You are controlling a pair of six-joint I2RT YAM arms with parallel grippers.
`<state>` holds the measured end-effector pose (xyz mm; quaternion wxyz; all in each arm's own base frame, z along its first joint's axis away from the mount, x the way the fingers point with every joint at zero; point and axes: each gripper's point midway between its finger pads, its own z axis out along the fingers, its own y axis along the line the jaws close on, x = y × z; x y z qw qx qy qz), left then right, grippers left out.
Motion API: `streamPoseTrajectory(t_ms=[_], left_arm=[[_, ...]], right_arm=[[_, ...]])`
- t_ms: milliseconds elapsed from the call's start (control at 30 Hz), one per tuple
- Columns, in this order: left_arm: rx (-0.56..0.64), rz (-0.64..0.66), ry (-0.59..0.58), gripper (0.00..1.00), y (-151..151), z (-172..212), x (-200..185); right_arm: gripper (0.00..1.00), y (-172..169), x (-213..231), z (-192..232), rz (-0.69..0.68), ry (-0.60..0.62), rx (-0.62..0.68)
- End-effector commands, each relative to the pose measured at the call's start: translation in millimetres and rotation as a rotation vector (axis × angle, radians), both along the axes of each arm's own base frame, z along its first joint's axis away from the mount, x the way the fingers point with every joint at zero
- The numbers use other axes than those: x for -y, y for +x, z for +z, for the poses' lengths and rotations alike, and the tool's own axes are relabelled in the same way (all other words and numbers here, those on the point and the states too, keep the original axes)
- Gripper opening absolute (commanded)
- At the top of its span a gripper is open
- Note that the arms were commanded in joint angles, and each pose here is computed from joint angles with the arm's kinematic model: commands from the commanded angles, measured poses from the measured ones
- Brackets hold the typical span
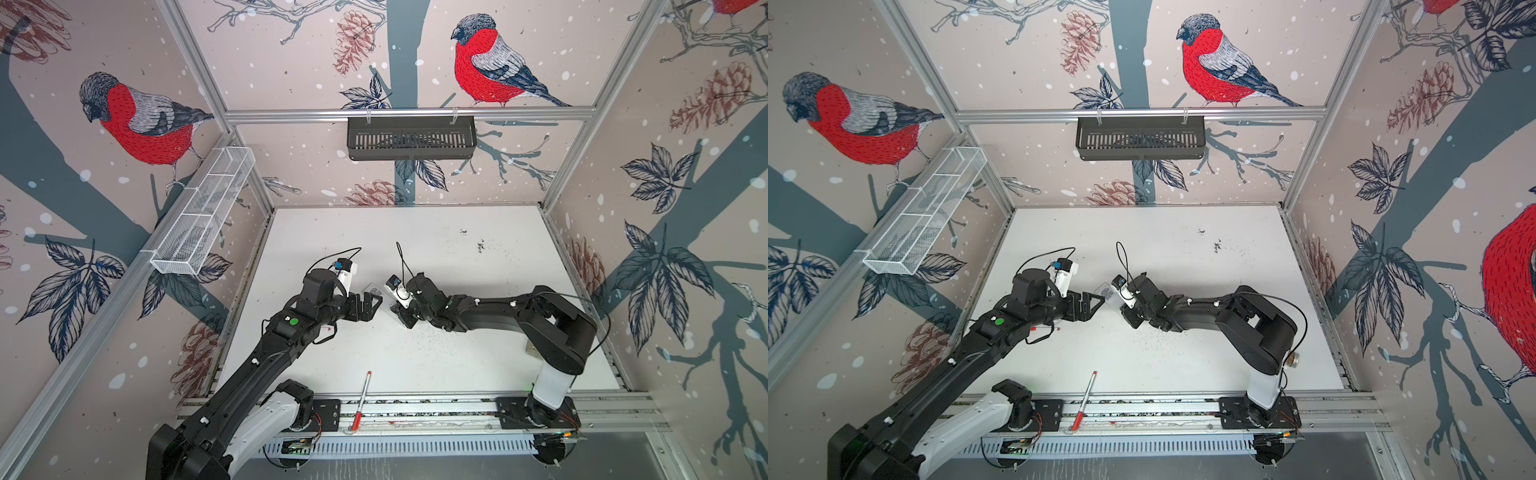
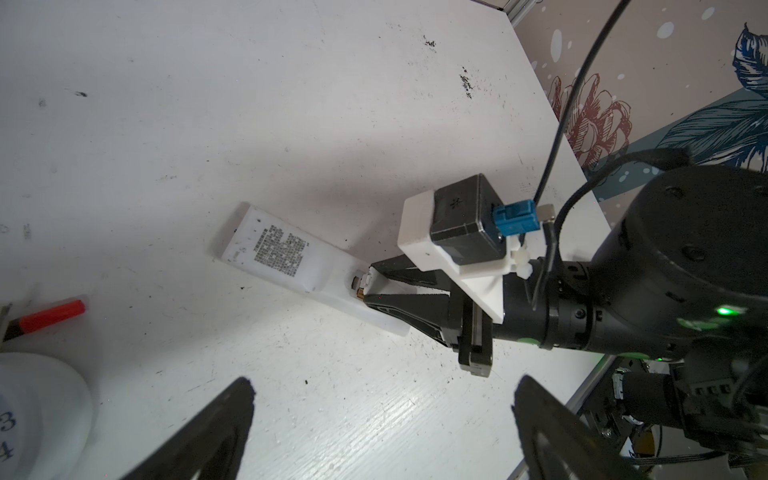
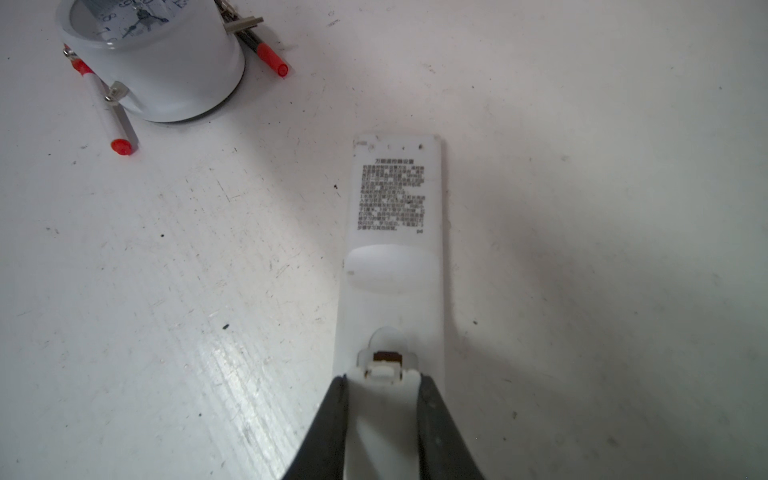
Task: Load the batteries into the remote control
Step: 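Press the cover down over the batteries with the right gripper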
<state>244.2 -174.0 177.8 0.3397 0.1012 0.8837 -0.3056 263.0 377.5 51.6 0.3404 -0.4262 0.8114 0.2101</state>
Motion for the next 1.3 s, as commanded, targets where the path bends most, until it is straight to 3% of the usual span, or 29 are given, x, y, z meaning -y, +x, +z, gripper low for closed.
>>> streamPoseTrajectory(t_ms=[0, 233, 667, 867, 900, 1067, 1267], left_arm=[[0.025, -0.007, -0.006, 0.97, 2.2, 3.1, 1.2], [0.026, -0.004, -0.005, 0.97, 2.5, 2.8, 0.9], [0.028, -0.005, -0.005, 0.97, 2.8, 3.2, 1.0], [0.032, -0.004, -0.006, 0.97, 2.5, 3.7, 0.9], [0.034, -0.003, -0.007, 0.97, 2.7, 4.4, 0.7], [0.036, 0.001, -0.007, 0.97, 3.1, 4.9, 0.2], [0.041, 0.001, -0.006, 0.97, 3.8, 5.3, 0.3]], right_arm=[[0.19, -4.9, 6.0, -6.4, 0.010, -0.032, -0.007], [0.22, -6.5, 8.9, -9.0, 0.017, -0.055, -0.005], [0.44, -2.3, 9.4, 4.6, 0.002, -0.037, 0.009], [0.48, 1.0, 11.4, 20.5, 0.006, 0.007, 0.003], [0.47, 2.9, 12.1, 22.8, 0.001, 0.014, 0.002], [0.19, 4.9, 7.6, 26.7, 0.024, 0.030, -0.022], [0.14, -3.7, 8.9, 3.0, 0.048, -0.009, -0.083]])
